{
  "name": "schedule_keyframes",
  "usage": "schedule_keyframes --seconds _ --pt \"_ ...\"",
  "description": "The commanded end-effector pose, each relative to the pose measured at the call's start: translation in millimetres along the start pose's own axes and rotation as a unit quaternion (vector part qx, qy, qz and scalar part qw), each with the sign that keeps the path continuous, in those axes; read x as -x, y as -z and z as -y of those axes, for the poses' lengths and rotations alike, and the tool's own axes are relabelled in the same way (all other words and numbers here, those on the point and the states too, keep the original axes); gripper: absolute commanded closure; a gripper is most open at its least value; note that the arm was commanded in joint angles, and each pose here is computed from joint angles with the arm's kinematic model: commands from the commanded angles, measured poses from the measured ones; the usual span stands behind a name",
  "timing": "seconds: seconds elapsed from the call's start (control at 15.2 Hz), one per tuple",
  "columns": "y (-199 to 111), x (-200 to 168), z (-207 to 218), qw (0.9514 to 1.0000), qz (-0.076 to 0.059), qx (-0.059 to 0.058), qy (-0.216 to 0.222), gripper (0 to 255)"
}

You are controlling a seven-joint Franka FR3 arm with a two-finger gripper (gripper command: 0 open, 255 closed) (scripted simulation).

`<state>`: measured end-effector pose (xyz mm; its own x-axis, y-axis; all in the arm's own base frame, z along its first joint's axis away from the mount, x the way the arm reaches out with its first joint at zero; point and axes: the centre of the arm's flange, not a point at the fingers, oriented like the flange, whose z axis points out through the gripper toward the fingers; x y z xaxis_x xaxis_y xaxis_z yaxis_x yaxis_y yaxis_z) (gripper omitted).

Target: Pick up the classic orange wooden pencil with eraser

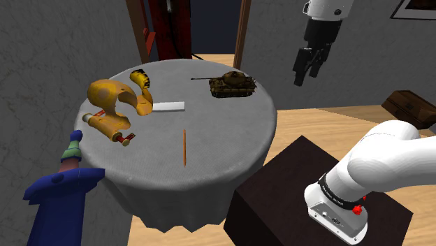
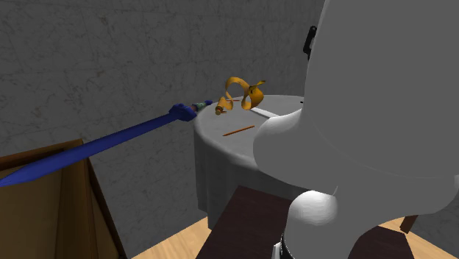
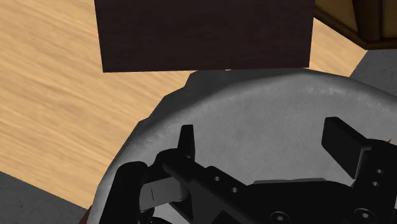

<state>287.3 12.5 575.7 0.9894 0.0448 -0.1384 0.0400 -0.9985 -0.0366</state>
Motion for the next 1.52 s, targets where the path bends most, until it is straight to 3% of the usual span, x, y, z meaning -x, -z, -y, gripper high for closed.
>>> schedule_keyframes --seconds 0.0,0.73,1.45 --pt "0 0 0 1.0000 0.000 0.000 0.000 0" --pt "-85 -52 89 0.9950 -0.036 -0.035 -0.086 0" --pt "-160 -124 173 0.9801 -0.071 -0.069 -0.172 0"
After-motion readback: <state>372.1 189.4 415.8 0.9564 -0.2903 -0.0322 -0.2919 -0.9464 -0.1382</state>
